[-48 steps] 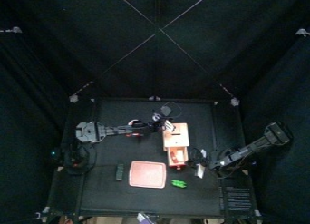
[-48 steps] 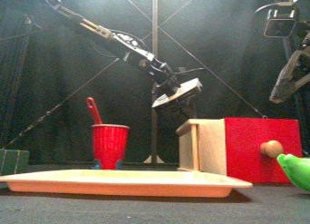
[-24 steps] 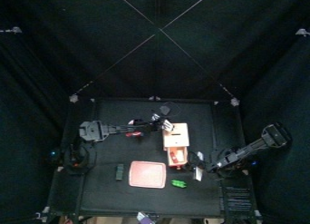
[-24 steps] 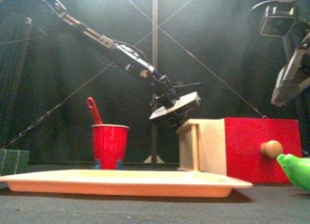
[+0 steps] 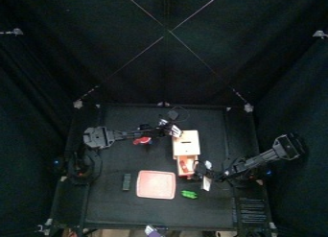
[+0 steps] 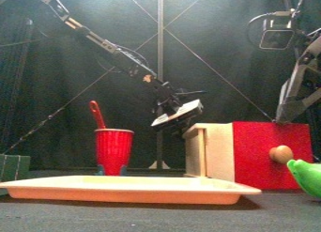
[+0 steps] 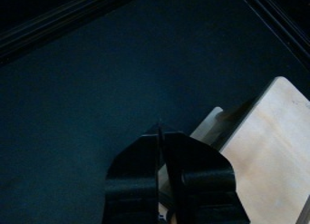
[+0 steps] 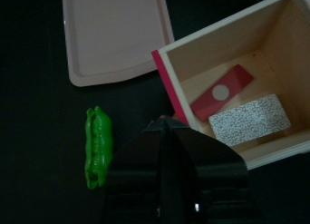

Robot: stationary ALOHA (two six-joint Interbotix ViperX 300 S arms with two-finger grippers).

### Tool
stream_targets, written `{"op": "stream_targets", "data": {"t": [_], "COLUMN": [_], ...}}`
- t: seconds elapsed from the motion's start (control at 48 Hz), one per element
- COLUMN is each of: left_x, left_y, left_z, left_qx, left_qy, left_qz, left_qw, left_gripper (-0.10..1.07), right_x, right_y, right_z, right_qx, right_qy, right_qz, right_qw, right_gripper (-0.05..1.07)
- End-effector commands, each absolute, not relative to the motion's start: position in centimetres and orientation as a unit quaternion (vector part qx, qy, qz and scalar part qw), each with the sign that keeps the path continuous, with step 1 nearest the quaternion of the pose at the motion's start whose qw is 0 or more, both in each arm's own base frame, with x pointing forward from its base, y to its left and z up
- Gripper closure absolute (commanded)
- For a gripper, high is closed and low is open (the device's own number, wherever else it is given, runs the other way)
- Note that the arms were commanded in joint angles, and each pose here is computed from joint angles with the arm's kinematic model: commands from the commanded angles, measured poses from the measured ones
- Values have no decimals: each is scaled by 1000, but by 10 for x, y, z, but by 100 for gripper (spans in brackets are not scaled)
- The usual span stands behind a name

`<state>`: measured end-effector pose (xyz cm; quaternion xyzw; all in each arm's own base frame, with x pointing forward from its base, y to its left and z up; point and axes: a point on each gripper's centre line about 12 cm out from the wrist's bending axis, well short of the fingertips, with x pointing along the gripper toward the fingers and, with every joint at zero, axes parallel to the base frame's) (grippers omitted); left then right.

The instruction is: Close drawer

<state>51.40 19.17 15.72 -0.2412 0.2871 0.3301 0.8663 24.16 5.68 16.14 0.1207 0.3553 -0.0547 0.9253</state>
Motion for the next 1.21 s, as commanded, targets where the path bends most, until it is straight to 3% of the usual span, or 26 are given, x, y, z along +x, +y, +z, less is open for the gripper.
{"op": "stream_targets", "data": {"t": [0.0,0.583,0.896,1.188], "left_x": [518,519,520,521], "left_y": [190,186,187,189], "left_z": [175,178,178,180], "left_qx": [-240,-244,-245,-246], "left_qy": [272,270,268,265], "left_qz": [322,318,318,317], "left_qw": [874,875,876,877], "left_gripper": [55,55,55,55], "right_x": [248,272,284,286], "right_y": [58,67,58,33], "right_z": [170,171,163,162], "right_qx": [124,110,119,119], "right_qy": [342,344,356,355], "right_qz": [-47,-13,-43,-125], "right_qw": [930,932,926,919], "right_gripper": [52,52,52,51]}}
